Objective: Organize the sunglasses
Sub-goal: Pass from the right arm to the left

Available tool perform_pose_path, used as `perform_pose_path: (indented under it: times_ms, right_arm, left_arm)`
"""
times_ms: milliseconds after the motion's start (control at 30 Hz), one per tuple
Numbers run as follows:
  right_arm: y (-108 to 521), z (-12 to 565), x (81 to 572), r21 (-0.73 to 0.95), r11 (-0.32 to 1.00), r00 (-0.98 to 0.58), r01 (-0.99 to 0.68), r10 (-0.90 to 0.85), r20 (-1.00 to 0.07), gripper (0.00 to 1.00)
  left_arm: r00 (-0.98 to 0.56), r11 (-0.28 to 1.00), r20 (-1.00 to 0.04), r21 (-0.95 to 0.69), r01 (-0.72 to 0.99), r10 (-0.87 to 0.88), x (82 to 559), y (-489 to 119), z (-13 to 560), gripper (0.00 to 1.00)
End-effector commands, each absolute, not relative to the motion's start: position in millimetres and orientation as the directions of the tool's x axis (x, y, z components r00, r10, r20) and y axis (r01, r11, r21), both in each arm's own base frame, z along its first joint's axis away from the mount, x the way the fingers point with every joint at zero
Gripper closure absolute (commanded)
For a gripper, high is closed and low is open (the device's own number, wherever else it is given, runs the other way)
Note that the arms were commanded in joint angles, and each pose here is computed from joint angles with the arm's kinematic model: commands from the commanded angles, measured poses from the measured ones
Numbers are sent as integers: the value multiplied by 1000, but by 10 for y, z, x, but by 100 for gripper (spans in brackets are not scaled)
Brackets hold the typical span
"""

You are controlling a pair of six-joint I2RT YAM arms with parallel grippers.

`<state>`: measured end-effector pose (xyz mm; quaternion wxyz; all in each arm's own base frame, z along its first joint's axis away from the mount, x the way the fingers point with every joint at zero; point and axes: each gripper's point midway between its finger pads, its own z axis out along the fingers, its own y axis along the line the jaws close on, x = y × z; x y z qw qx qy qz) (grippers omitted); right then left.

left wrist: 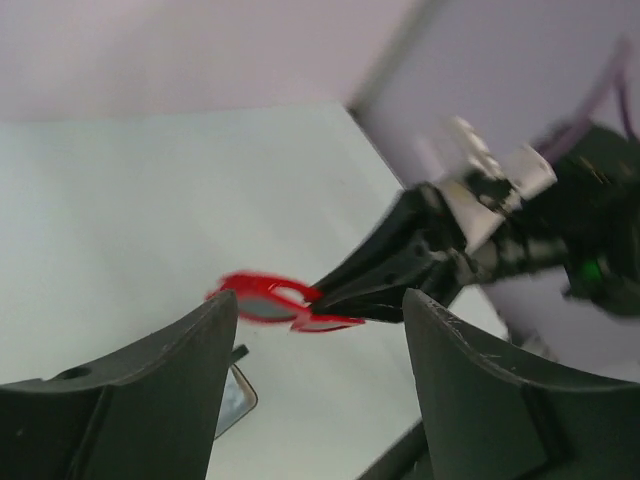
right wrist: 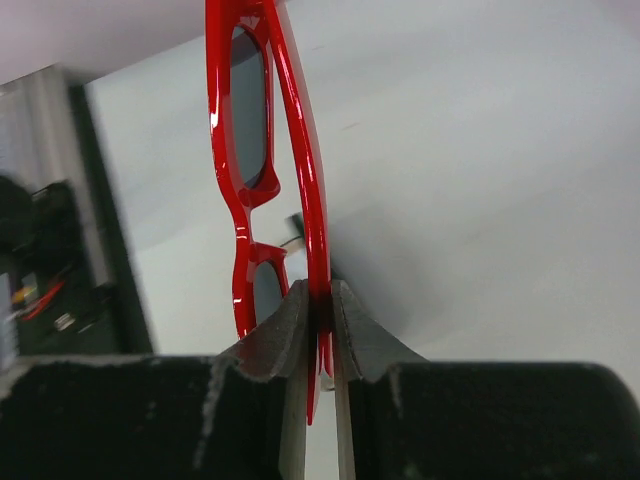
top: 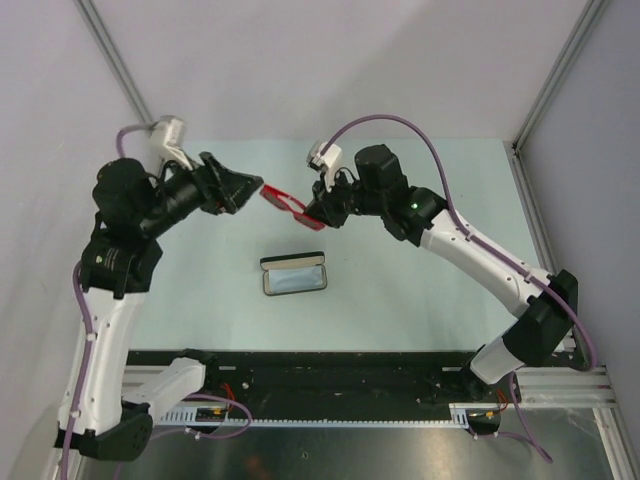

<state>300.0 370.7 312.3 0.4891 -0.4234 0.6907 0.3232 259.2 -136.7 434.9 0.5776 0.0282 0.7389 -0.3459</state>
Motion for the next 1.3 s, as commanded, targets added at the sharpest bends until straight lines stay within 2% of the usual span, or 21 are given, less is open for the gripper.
perform_pose_path:
  times_ms: [0, 67, 100, 167, 267, 300, 400, 567, 800, 867, 967, 1033, 1133, 1267]
  right_arm:
    - [3791, 3154, 2341, 227, 150, -264, -962, -306, -915, 100]
    - [3758, 3121, 2241, 275, 107, -295, -956, -331, -896, 100]
    - [3765, 3109, 2122, 314, 41, -308, -949, -345, -886, 100]
    - [3710, 3067, 2028, 368, 16, -346, -930, -379, -858, 100]
    - [3595, 2934, 1926, 429, 4, -385, -903, -448, -807, 100]
    - [3568, 2921, 1917, 428, -2, -379, -904, -461, -802, 100]
    - [3495, 2736, 1877, 479, 43, -431, -877, -513, -742, 100]
    - [3506, 2608, 1790, 518, 63, -462, -853, -552, -694, 100]
    - [3528, 2376, 1621, 545, 97, -468, -832, -650, -598, 100]
    - [3505, 2278, 1554, 562, 113, -478, -819, -677, -560, 100]
    - [3473, 2159, 1492, 583, 130, -491, -802, -700, -519, 100]
    - [3456, 2131, 1461, 590, 131, -491, -797, -708, -507, 100]
    - [3436, 2106, 1434, 586, 135, -487, -799, -718, -498, 100]
    - [3411, 2075, 1418, 587, 142, -487, -797, -727, -485, 100]
  left_arm:
    - [-186, 465, -981, -189, 865, -55, 2008, -1925, 4535, 27]
    - [-127, 408, -991, -127, 904, -28, 1834, -2004, 4566, 22]
    - [-107, 378, -994, -104, 920, -13, 1773, -2064, 4557, 21]
    - [-132, 327, -991, -126, 937, -3, 1712, -2122, 4491, 21]
    - [-209, 200, -978, -199, 959, 26, 1546, -2227, 4301, 30]
    - [-227, 177, -973, -218, 960, 33, 1485, -2253, 4254, 36]
    - [-251, 132, -966, -242, 961, 62, 1326, -2296, 4040, 44]
    - [-298, 93, -948, -288, 953, 111, 1177, -2369, 3731, 49]
    - [-357, 143, -904, -331, 933, 236, 1155, -2477, 3320, 57]
    - [-376, 223, -875, -318, 921, 304, 1240, -2499, 3112, 59]
    - [-391, 231, -805, -318, 919, 446, 1116, -2525, 2745, 68]
    - [-406, 244, -765, -326, 914, 500, 1070, -2489, 2578, 69]
    - [-393, 252, -754, -303, 919, 526, 1064, -2475, 2511, 69]
    - [-390, 286, -752, -275, 918, 531, 1133, -2451, 2506, 62]
